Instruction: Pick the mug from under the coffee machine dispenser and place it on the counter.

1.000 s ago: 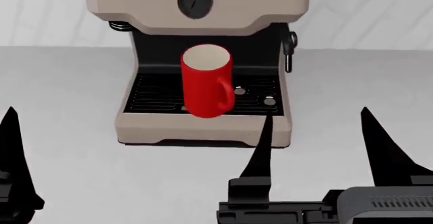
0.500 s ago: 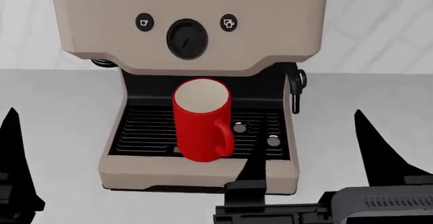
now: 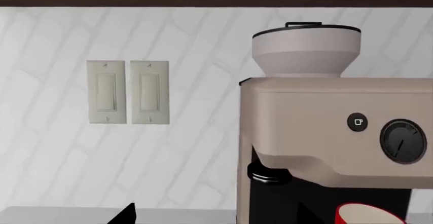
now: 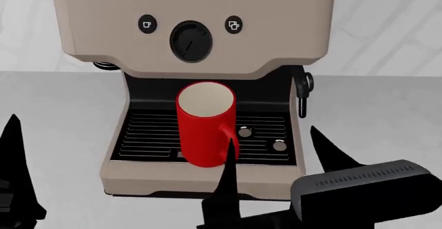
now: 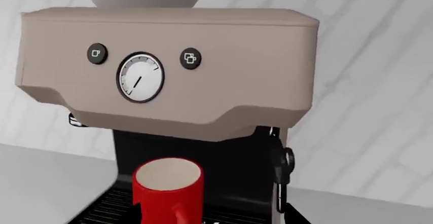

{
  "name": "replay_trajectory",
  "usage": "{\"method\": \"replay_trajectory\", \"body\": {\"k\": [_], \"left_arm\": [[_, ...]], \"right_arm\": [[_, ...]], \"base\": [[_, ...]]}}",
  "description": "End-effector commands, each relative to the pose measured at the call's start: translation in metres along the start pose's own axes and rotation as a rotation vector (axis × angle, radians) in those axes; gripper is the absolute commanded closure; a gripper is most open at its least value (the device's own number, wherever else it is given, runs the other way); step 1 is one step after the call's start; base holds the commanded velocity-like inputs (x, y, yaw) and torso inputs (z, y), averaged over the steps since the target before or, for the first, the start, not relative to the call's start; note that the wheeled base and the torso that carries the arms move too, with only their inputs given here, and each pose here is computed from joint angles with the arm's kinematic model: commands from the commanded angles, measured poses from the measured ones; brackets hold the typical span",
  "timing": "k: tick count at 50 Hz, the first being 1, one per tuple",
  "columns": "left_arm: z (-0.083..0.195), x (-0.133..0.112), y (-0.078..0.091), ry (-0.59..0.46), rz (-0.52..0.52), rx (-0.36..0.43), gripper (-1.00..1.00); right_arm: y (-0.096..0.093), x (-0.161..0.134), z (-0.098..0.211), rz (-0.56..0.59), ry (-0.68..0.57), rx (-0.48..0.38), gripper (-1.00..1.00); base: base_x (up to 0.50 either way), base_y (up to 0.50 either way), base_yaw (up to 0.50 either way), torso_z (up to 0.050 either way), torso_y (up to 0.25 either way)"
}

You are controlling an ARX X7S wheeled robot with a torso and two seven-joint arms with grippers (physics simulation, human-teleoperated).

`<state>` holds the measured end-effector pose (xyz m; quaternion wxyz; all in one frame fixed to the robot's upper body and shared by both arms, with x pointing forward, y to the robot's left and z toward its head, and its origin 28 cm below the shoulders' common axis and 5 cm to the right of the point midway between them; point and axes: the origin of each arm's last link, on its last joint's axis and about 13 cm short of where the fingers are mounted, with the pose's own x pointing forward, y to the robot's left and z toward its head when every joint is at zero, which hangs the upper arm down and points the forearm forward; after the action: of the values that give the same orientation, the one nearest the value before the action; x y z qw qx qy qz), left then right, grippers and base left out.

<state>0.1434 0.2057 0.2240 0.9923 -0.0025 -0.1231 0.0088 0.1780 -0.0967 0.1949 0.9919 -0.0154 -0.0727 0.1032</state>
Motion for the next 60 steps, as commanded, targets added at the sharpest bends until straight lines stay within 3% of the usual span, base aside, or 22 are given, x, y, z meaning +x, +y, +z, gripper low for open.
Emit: {"method": "replay_trajectory", "body": {"k": [1, 17, 35, 60], "left_arm": [[0.0, 0.0, 0.0, 0.005, -0.003, 0.001, -1.0], [-0.002, -0.002, 0.001, 0.017, -0.006, 0.004, -1.0], [-0.002, -0.006, -0.002, 0.022, -0.004, 0.001, -1.0], [-0.003, -0.004, -0.001, 0.027, -0.002, -0.001, -1.0]], "right_arm": [[-0.001, 0.02, -0.014, 0.121, 0.091, 0.008, -1.0], [-0.009, 0.044, -0.011, 0.238, 0.192, 0.013, -1.0], [-0.021, 0.058, -0.009, 0.241, 0.247, -0.051, -1.0], [-0.024, 0.073, -0.024, 0.239, 0.28, -0.063, -1.0]], "base": [[0.0, 0.0, 0.0, 0.0, 0.0], [0.0, 0.0, 0.0, 0.0, 0.0], [0.0, 0.0, 0.0, 0.0, 0.0], [0.0, 0.0, 0.0, 0.0, 0.0]]}}
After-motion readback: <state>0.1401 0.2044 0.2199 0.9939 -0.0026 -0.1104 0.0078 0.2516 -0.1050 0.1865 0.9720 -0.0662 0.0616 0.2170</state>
